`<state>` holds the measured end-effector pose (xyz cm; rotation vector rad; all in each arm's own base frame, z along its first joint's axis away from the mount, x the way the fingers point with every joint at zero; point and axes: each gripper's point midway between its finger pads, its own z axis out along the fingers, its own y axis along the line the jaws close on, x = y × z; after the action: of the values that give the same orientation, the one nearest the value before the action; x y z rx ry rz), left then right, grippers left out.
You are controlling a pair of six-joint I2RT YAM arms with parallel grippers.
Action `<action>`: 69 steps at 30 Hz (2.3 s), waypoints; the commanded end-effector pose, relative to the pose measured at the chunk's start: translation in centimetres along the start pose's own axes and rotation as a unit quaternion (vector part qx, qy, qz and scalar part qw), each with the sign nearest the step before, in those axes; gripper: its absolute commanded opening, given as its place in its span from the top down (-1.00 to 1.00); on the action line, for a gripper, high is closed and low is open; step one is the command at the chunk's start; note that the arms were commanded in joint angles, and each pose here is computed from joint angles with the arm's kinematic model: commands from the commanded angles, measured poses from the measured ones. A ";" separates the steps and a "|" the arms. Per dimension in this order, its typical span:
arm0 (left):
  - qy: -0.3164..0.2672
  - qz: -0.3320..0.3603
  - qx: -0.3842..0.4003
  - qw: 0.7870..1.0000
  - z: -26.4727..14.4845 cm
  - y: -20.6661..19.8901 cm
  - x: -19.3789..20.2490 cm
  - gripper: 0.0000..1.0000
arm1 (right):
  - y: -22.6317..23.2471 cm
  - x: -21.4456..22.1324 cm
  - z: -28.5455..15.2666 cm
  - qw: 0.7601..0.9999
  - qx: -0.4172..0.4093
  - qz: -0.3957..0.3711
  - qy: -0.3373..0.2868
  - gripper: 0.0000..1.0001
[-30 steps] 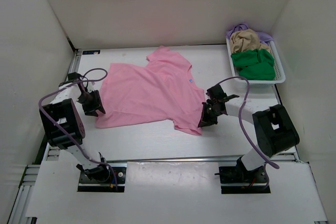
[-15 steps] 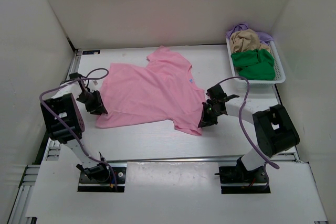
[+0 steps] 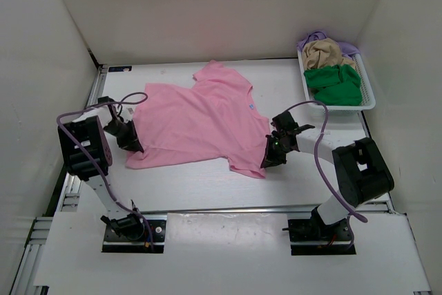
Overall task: Fold and stack the t-shirts
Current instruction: Flatten out the tshirt
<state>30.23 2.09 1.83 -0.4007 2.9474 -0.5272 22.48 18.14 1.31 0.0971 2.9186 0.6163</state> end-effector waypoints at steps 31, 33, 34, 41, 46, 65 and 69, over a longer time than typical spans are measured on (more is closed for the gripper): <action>-0.222 0.098 -0.040 0.969 -13.3 -4.6 1.4 0.80 | -2.1 -1.2 -12.3 0.990 -0.021 0.073 -0.119 1.00; -0.190 0.082 -0.047 0.977 -11.2 -3.2 4.0 0.80 | -3.6 3.6 -9.0 0.994 -0.009 0.093 -0.051 1.00; -0.150 0.069 -0.048 0.985 -8.8 -2.2 6.4 0.80 | -3.9 4.5 -8.2 0.994 -0.006 0.099 -0.040 1.00; -0.042 0.003 -0.055 0.998 -2.9 1.4 13.7 0.16 | -5.2 7.9 -4.0 0.995 0.023 0.090 0.031 1.00; -0.014 -0.006 -0.071 0.997 -2.8 2.0 15.1 -0.07 | -4.9 7.9 -3.8 0.996 0.032 0.074 0.035 1.00; 0.072 -0.033 -0.005 0.997 -2.4 -0.4 15.6 0.04 | -5.9 8.1 -4.6 0.997 0.053 0.062 0.017 1.00; 0.074 -0.021 0.000 0.997 -1.6 -0.6 15.2 0.07 | -5.9 8.1 -4.6 0.997 0.053 0.062 0.017 1.00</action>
<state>14.77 -1.43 2.65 -0.4791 3.1149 -0.5242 13.31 11.90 1.45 0.3033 3.0097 0.5017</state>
